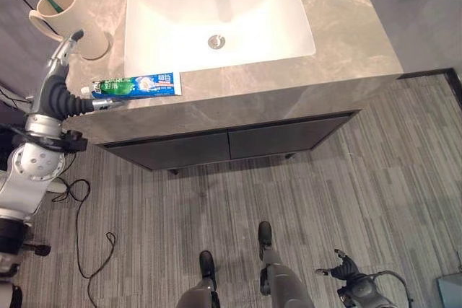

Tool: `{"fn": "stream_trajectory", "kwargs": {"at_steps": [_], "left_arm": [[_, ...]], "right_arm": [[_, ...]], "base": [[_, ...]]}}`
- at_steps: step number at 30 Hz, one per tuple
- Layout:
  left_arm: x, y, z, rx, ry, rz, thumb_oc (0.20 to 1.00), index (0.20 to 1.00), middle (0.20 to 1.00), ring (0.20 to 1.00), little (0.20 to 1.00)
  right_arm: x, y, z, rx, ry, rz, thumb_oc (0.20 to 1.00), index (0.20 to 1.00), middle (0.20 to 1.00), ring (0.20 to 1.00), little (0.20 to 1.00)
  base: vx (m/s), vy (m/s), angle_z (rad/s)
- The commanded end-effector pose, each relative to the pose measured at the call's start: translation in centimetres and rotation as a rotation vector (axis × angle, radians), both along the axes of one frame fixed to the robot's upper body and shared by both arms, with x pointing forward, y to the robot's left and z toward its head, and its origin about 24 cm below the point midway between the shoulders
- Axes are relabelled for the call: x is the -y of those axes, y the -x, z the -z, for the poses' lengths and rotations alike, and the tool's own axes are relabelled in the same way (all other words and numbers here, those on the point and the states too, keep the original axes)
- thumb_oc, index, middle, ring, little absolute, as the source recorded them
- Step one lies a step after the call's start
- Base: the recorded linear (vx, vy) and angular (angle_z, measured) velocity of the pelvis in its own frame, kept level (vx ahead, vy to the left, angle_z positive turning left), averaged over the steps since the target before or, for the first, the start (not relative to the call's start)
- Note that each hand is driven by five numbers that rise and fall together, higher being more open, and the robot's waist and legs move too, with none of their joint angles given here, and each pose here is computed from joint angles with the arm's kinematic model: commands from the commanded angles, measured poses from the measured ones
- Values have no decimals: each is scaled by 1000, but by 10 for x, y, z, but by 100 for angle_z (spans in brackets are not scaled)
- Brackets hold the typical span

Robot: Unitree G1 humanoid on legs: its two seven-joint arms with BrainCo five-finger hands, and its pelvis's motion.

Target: Put brush and paste in cup on sink, flatten towel.

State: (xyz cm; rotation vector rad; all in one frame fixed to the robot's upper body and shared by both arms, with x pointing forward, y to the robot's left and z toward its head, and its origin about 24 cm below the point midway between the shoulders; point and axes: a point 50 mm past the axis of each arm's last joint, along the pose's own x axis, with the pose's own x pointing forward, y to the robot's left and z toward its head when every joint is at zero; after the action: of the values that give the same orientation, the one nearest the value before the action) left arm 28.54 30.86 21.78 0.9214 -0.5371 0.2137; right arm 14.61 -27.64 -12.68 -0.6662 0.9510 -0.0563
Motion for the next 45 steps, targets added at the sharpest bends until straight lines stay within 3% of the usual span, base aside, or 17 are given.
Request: {"fn": "stream_trajectory", "kwargs": {"at_steps": [1,23,45], "left_arm": [[-4,7,-35,90,63,61,1000,1000,1000,1000,1000],[12,-11,-104,14,-103,168,1000,1000,1000,1000,1000],[-1,-2,-106,-77,-264,76,1000,1000,1000,1000,1000]], "right_arm": [[3,3,1,-18,-1,8,1000,1000,1000,1000,1000],[7,-1,-2,-29,3,-31,1000,1000,1000,1000,1000],[6,-3,-2,-47,-11,-33,1000,1000,1000,1000,1000]], "base": [[0,0,0],[-2,1,0],[0,0,-1]]}}
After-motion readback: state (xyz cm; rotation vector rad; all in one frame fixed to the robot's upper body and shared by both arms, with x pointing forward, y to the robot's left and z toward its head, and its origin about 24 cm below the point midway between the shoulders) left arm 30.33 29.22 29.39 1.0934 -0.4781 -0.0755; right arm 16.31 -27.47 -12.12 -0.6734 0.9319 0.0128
